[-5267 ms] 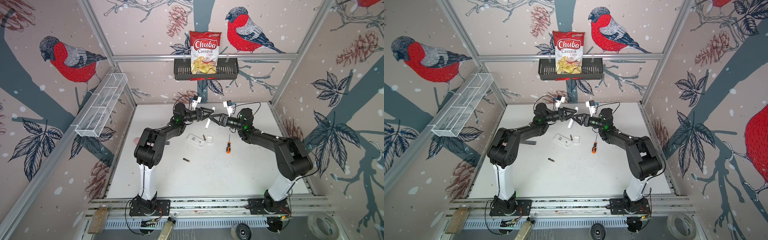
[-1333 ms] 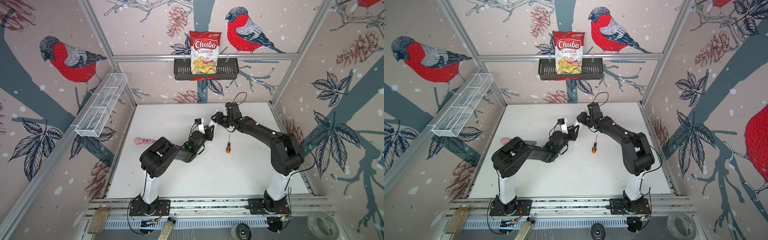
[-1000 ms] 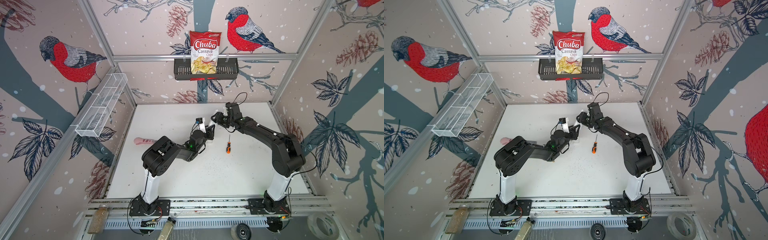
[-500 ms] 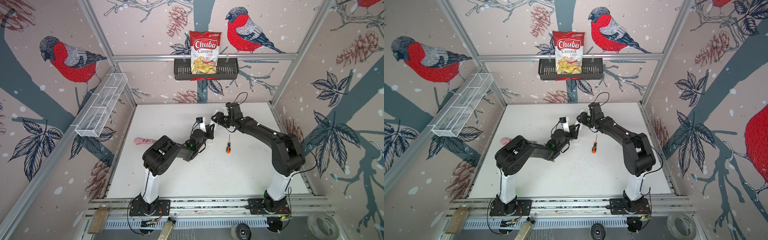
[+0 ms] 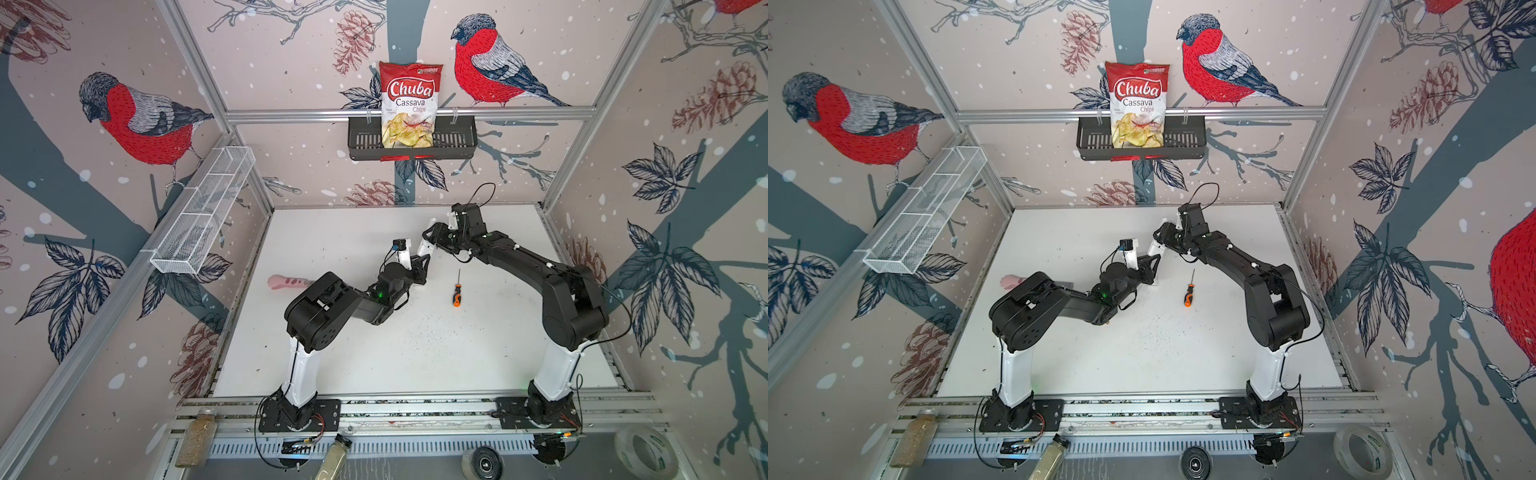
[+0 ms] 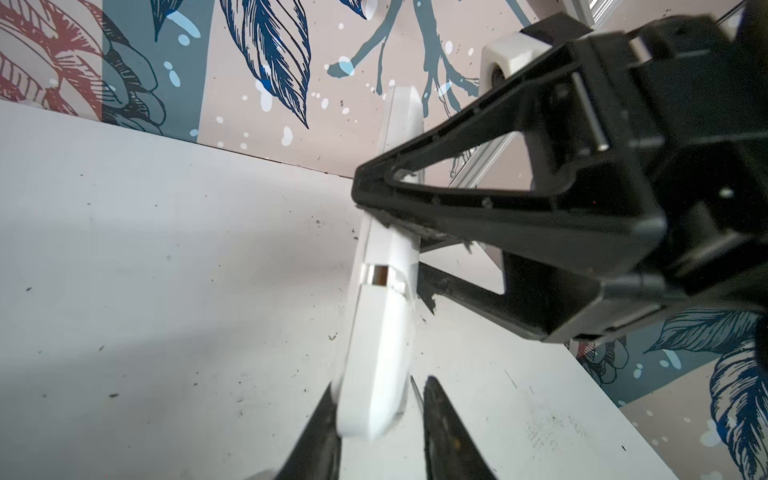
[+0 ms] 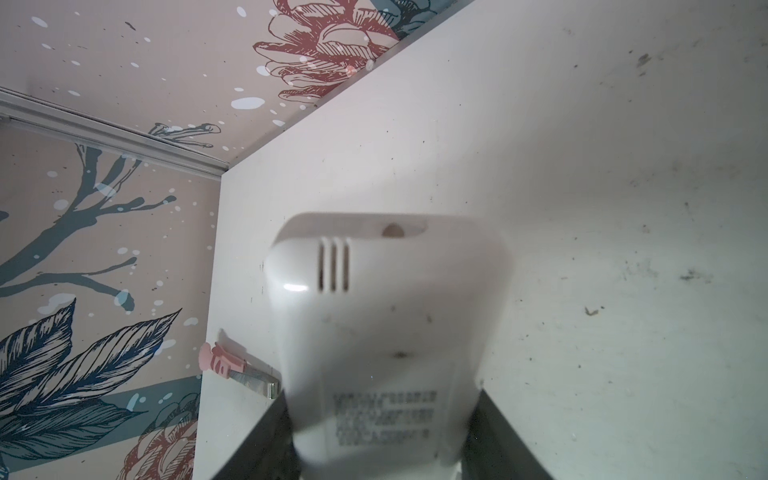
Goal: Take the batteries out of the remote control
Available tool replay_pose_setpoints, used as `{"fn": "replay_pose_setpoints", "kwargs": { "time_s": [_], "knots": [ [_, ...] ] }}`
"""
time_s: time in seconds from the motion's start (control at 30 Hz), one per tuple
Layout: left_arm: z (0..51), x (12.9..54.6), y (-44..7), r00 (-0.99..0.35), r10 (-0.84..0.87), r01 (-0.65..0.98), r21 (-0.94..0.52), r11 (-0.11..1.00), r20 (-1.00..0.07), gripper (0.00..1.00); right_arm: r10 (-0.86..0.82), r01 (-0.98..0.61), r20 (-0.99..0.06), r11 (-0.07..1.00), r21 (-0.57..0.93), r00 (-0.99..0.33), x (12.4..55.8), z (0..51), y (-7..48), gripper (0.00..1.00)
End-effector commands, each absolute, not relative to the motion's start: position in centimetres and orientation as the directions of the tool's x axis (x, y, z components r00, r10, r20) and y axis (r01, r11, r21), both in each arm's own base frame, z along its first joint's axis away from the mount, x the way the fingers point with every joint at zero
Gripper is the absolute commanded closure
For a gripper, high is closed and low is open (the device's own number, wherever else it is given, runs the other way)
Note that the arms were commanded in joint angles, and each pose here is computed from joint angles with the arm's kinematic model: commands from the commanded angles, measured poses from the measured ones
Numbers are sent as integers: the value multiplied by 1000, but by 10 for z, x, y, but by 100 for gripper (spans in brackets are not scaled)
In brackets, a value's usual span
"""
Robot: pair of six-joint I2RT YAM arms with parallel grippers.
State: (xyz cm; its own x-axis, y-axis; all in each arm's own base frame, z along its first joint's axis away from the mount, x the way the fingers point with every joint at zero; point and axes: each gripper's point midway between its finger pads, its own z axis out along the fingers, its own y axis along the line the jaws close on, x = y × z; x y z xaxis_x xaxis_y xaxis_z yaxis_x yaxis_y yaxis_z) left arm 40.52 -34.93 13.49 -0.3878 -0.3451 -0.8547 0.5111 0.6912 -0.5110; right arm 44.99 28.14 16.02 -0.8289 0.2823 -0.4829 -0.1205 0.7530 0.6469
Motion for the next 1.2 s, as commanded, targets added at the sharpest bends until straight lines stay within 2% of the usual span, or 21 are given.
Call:
{"fn": "replay_pose_setpoints", "kwargs": {
  "time_s": [0.0, 0.33, 1.17],
  "knots": [
    [153, 402, -349, -337, -367, 549, -497, 672, -867, 68, 289, -149, -506, 736, 660, -812, 455, 168, 286, 60],
    [159, 395, -347, -336, -376, 566, -504, 652, -864, 76, 292, -141, -502, 739, 659, -814, 457, 163, 286, 61],
    [160, 401, -353, -341, -381, 563, -511, 650, -860, 79, 290, -145, -504, 738, 659, -813, 453, 161, 289, 62]
  ]
}}
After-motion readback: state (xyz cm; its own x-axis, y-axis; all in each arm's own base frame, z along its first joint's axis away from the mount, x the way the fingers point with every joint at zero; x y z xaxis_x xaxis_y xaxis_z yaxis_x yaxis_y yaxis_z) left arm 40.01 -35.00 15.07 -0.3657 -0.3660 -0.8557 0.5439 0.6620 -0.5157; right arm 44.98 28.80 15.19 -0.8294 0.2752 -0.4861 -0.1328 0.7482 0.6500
